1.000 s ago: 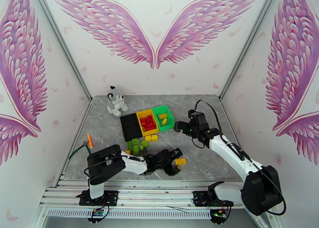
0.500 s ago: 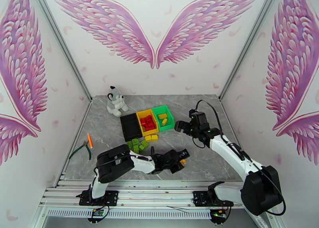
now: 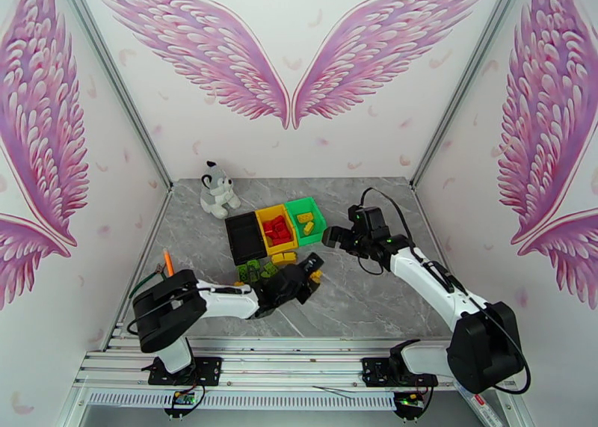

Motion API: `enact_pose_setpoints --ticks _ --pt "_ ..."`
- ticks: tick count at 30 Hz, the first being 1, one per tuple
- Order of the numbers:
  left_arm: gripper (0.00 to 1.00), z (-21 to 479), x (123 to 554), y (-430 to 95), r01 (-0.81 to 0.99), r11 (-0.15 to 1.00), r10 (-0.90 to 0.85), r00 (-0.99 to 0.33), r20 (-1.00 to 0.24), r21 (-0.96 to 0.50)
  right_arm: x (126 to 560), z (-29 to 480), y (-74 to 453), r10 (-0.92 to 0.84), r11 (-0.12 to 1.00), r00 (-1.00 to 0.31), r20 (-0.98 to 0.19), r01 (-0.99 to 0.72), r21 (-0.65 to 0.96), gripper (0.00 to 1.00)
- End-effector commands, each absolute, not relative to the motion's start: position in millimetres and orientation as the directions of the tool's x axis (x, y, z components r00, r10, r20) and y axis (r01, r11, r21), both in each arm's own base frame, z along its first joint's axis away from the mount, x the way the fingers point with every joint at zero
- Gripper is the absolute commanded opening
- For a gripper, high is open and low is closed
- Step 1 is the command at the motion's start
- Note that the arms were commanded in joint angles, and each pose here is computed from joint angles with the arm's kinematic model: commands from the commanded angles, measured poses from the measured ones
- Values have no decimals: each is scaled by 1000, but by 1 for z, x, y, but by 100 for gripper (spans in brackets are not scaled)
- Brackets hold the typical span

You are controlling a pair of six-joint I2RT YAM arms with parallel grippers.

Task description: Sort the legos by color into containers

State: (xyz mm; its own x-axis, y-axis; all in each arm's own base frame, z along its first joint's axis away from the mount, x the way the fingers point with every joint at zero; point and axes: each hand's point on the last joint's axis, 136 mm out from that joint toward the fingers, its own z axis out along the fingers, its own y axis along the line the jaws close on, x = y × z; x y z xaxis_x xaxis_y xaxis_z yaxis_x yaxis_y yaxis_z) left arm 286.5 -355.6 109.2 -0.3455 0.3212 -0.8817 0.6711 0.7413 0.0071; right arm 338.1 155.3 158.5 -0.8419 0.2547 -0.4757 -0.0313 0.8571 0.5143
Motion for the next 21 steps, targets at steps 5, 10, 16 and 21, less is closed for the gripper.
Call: enact_pose_setpoints --ticks 5,10,16,21 --pt "28 158 341 -325 520 854 224 -411 -884 -25 307 155 164 262 804 -859 -440 -58 591 100" --pt "29 180 384 -329 481 876 202 -433 -878 -35 304 159 164 274 792 -847 -456 -71 607 100" --pt "31 192 438 -346 470 877 153 -463 -873 -96 304 159 166 278 783 -848 -452 -73 617 99" --pt "39 184 464 -369 492 862 160 -488 -858 -119 305 161 163 262 799 -844 -468 -83 596 99"
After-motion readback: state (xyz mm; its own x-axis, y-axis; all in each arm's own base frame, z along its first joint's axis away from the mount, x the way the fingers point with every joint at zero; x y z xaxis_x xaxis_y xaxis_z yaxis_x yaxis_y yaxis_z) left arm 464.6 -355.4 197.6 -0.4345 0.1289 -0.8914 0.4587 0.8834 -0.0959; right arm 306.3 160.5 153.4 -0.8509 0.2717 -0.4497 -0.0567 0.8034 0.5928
